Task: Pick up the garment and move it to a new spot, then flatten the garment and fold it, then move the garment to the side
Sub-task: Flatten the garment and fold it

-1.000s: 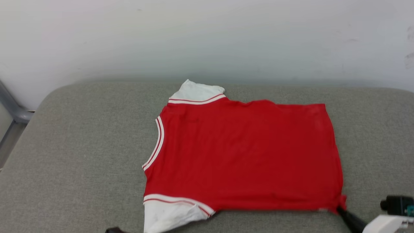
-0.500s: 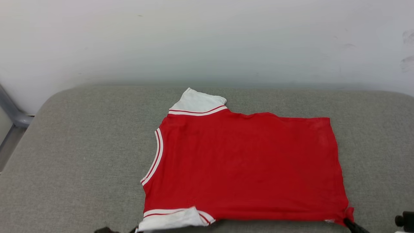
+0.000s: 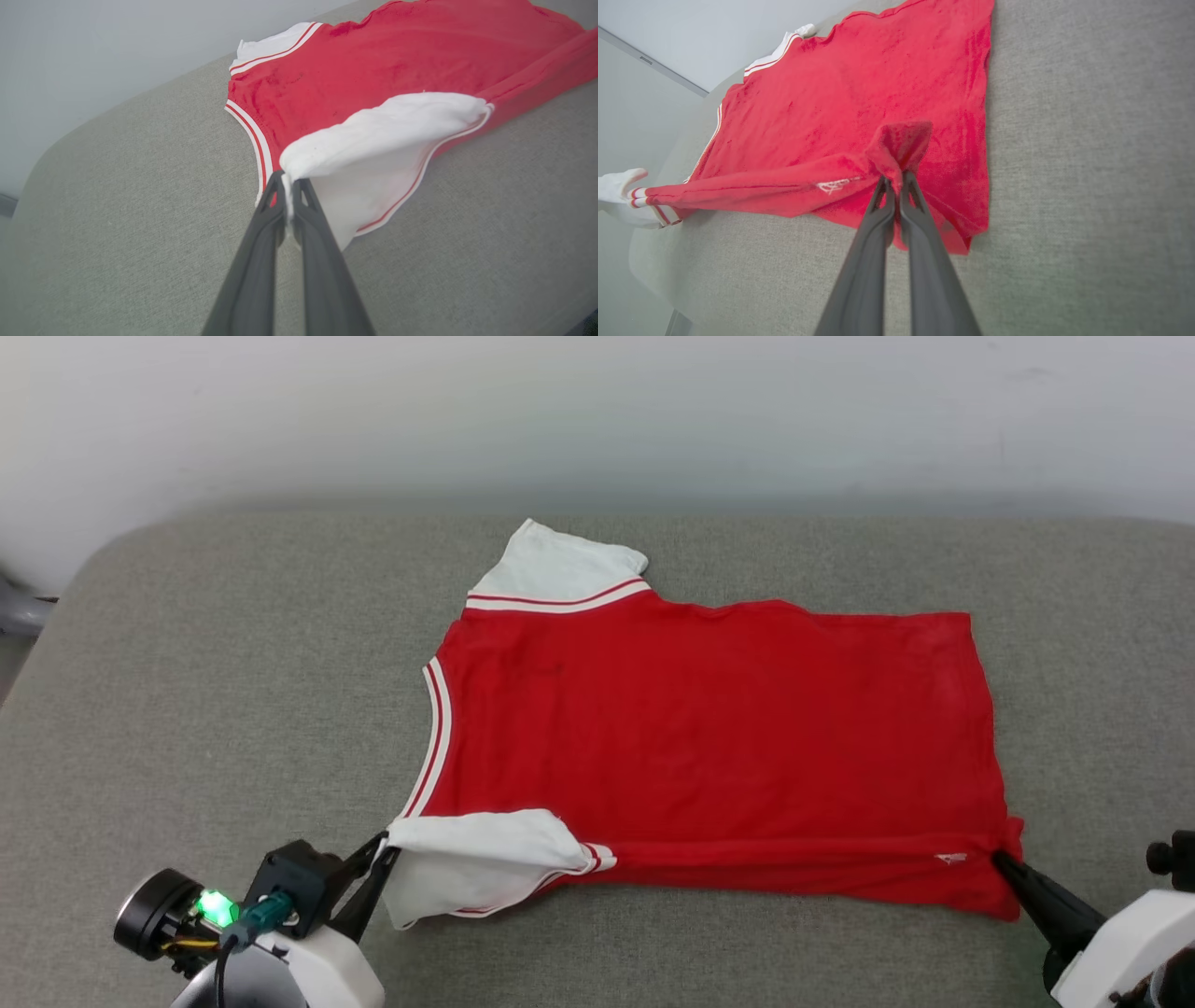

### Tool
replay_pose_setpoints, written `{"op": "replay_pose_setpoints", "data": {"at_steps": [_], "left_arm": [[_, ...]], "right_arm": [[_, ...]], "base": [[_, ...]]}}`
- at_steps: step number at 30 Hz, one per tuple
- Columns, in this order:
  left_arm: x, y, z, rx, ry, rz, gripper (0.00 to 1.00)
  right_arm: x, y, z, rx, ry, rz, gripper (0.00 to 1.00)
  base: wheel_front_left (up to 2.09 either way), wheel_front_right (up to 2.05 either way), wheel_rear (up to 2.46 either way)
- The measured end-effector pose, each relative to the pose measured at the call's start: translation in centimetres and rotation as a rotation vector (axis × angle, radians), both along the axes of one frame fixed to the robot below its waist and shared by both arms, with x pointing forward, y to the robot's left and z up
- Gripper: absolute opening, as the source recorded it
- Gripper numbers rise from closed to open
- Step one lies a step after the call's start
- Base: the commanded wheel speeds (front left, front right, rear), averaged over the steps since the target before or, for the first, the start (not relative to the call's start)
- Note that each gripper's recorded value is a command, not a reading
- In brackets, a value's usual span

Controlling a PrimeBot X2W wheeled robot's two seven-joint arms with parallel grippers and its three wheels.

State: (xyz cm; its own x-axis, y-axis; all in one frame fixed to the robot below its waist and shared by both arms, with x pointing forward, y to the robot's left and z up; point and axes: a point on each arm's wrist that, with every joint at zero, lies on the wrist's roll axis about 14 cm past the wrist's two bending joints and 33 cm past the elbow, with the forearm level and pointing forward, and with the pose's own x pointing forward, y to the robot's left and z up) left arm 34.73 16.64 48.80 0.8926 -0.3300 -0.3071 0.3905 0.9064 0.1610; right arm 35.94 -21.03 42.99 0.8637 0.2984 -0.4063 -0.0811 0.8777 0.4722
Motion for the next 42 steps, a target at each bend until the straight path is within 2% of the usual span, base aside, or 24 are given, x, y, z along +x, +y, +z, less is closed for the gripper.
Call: {"op": "replay_pose_setpoints", "data": {"at_steps": [10, 25, 26, 27, 28, 33, 37, 39, 42], "left_arm": [[4.3, -0.5, -3.3, 0.056, 0.087, -0.051, 0.0], [7.5, 0.0, -8.5, 0.139, 0.201, -0.074, 0.0], [7.5, 0.0, -8.8, 0.135, 0.209, -0.069, 0.09], [7.4, 0.1, -9.1, 0.137, 0.215, -0.065, 0.66], [7.5, 0.2, -9.2, 0.142, 0.21, -0.06, 1.0], [8.0, 0.0, -8.4, 0.103, 0.17, -0.01, 1.0], [8.6, -0.6, -5.6, -0.062, 0.089, 0.084, 1.0], [8.4, -0.7, -4.4, -0.111, 0.057, 0.113, 1.0], [6.9, -1.0, -3.9, -0.169, 0.07, 0.139, 1.0]], "right_arm": [[3.3, 0.3, -2.0, -0.059, 0.069, 0.019, 0.0], [4.5, 0.4, -4.4, -0.106, 0.149, 0.025, 0.0], [4.6, 0.2, -4.4, -0.114, 0.146, 0.017, 0.0], [4.8, 0.1, -4.3, -0.127, 0.135, 0.013, 0.58], [4.8, 0.0, -4.3, -0.134, 0.133, 0.013, 1.0], [4.9, 0.4, -3.3, -0.164, 0.099, 0.029, 1.0], [5.1, 0.8, -1.5, -0.19, 0.04, 0.044, 1.0], [4.7, 1.0, -0.7, -0.201, 0.021, 0.057, 1.0], [4.2, 1.0, 0.5, -0.277, -0.014, 0.089, 1.0]], "base": [[0.0, 0.0, 0.0], [0.0, 0.0, 0.0], [0.0, 0.0, 0.0], [0.0, 0.0, 0.0], [0.0, 0.0, 0.0], [0.0, 0.0, 0.0], [0.0, 0.0, 0.0], [0.0, 0.0, 0.0], [0.0, 0.0, 0.0]]}}
